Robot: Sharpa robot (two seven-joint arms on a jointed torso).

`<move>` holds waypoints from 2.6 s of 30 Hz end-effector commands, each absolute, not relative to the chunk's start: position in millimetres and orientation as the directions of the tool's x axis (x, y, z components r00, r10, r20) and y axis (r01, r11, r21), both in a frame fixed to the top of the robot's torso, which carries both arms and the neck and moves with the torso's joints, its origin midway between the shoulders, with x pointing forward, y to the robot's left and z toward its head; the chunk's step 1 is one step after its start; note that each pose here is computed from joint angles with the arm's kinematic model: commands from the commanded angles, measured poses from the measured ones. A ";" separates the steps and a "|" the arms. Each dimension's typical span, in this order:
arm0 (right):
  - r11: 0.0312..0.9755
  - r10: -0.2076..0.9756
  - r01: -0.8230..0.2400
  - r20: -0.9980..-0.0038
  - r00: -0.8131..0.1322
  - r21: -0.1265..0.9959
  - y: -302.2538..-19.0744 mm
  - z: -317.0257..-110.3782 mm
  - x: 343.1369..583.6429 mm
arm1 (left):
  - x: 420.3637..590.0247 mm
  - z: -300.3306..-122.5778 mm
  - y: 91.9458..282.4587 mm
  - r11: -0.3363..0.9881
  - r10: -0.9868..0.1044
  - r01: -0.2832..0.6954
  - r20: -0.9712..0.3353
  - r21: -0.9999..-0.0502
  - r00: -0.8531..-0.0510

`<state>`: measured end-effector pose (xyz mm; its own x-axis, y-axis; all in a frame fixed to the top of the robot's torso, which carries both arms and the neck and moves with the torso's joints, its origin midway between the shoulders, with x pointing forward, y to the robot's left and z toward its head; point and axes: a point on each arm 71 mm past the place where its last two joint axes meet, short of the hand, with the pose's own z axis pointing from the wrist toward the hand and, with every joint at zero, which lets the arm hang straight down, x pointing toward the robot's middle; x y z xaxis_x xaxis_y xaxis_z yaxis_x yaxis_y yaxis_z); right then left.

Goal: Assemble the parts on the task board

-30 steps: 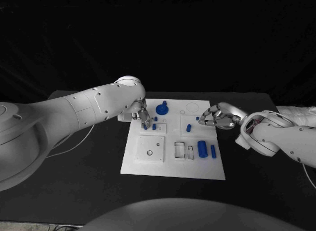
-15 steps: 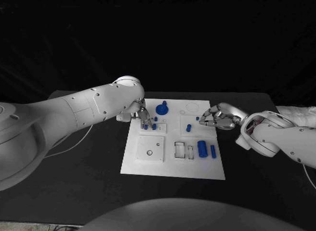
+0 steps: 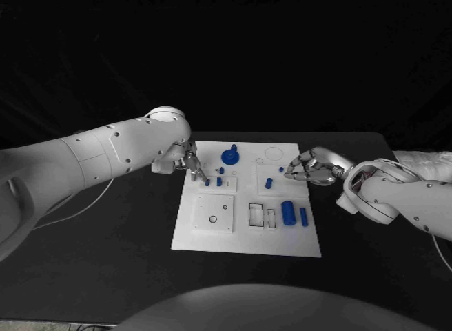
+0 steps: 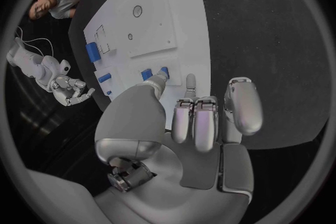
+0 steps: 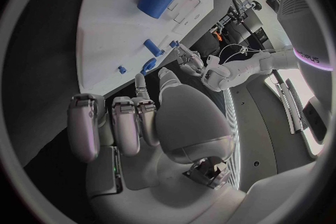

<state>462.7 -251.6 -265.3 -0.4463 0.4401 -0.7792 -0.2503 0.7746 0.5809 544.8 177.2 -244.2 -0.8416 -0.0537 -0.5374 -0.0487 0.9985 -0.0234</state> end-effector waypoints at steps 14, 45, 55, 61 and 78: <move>0.772 0.444 -0.259 -0.784 -0.435 0.581 -252.5 -264.0 461.7 | 558.5 -181.5 191.7 0.934 -0.318 -0.128 -0.610 -0.334 -0.725; 0.758 0.441 -0.281 -0.780 -0.444 0.589 -241.9 -255.8 460.6 | 595.1 -209.5 152.8 0.984 -0.151 -0.177 -0.589 -0.014 -0.794; 0.754 0.440 -0.288 -0.780 -0.445 0.590 -237.1 -254.4 462.1 | 591.1 -222.0 147.7 0.985 -0.142 -0.171 -0.560 -0.002 -0.816; 0.755 0.439 -0.288 -0.780 -0.445 0.589 -236.5 -254.4 462.6 | 590.4 -227.3 148.1 0.982 -0.171 -0.187 -0.550 -0.028 -0.818; 0.756 0.438 -0.286 -0.780 -0.448 0.589 -235.7 -254.6 462.7 | 588.7 -232.2 142.0 0.970 -0.242 -0.196 -0.528 -0.142 -0.814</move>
<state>463.0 -236.6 -254.2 -0.4399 0.4454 -0.7798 -0.2836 0.7550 0.5912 589.9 148.0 -231.3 -0.8093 -0.2136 -0.5472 -0.2015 0.9760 -0.0830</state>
